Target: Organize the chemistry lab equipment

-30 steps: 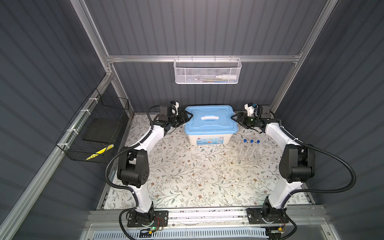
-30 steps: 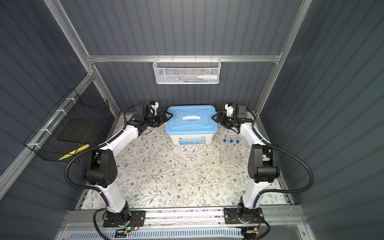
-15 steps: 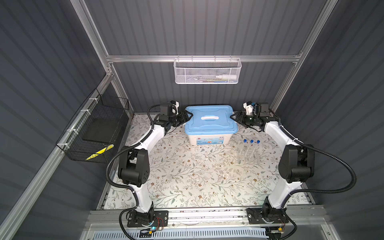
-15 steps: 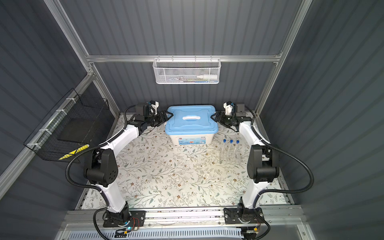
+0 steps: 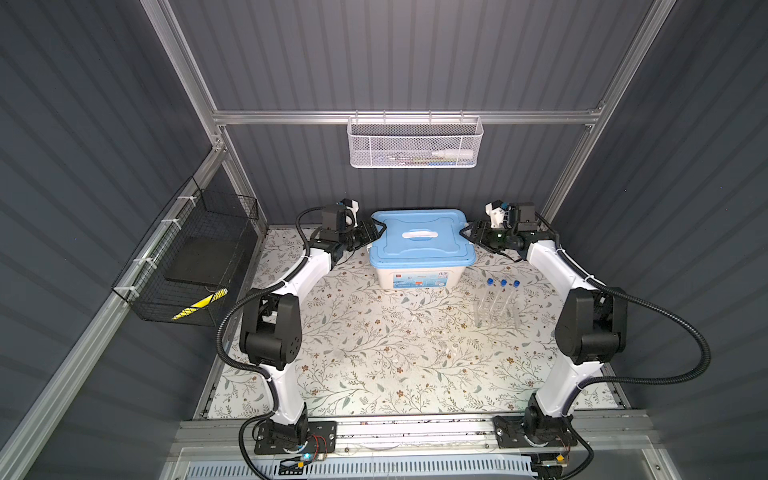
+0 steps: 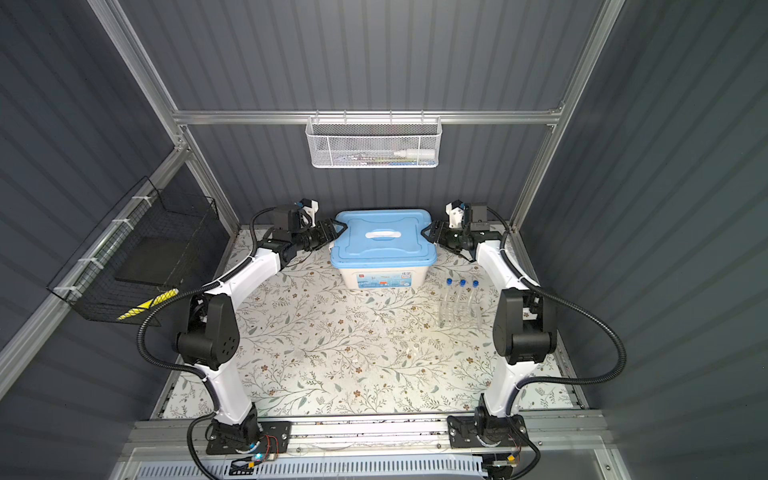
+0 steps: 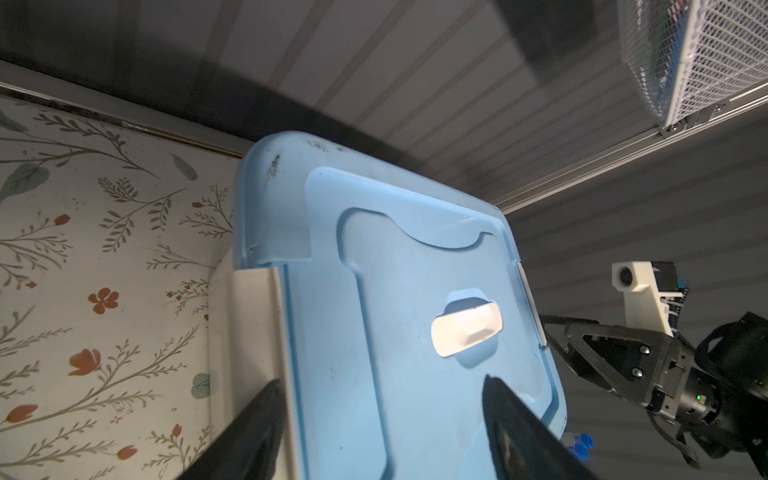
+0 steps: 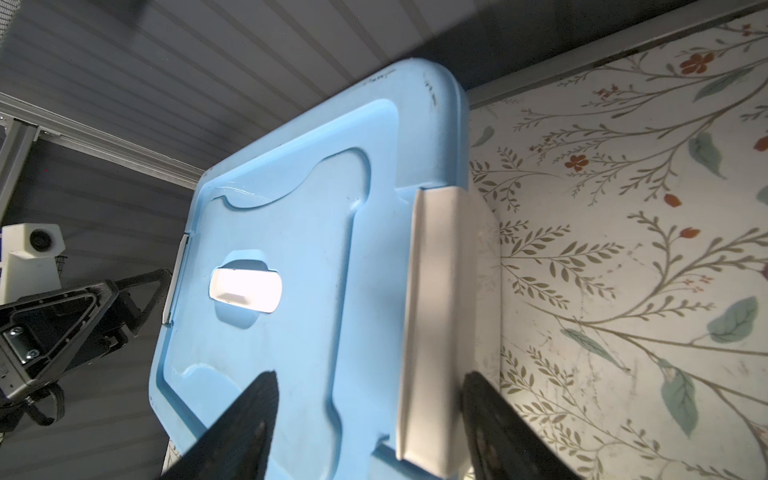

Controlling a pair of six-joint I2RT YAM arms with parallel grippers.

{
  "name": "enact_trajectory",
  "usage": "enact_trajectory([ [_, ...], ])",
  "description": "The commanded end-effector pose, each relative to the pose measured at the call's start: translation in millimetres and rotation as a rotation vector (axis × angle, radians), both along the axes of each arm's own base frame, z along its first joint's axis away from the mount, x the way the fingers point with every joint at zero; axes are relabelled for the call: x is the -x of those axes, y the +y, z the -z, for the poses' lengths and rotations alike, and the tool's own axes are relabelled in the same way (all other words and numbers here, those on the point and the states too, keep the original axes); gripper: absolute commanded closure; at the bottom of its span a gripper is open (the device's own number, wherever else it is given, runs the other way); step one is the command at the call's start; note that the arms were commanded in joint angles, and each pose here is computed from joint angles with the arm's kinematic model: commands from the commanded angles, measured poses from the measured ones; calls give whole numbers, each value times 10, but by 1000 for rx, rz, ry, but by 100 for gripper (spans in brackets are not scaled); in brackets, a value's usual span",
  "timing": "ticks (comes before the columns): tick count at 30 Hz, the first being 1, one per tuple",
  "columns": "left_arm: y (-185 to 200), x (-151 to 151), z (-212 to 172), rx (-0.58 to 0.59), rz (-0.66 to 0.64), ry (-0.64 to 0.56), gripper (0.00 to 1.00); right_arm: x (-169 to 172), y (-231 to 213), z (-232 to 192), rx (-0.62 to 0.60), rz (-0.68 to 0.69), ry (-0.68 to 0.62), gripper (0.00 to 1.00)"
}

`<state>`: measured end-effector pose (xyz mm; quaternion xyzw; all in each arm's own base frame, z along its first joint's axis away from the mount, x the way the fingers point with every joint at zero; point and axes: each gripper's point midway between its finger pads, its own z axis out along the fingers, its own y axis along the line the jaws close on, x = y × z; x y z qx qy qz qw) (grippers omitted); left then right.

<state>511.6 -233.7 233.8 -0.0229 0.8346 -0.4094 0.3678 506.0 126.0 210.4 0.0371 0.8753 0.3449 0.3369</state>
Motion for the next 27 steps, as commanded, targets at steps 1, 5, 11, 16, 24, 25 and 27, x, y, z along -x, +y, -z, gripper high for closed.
enact_trajectory([
  [1, -343, 232, 405, -2, 107, 134, 24, 103, 370, -45, -47, -119, 2, 29],
  [5, -402, 246, 408, -5, 117, 132, 24, 103, 394, -37, -45, -124, 3, 29],
  [11, -473, 255, 486, -4, 125, 150, 24, 107, 421, -27, -46, -129, 5, 29],
  [16, -512, 259, 508, -2, 130, 154, 24, 109, 416, -36, -43, -128, 3, 29],
  [24, -426, 259, 289, -38, 111, 100, 22, 75, 287, -98, -9, -90, -21, 23],
  [25, -401, 254, 253, -46, 106, 94, 20, 66, 249, -127, -6, -80, -29, 21],
  [27, -319, 238, 149, -62, 83, 75, 16, 50, 152, -195, 13, -53, -49, 15],
])
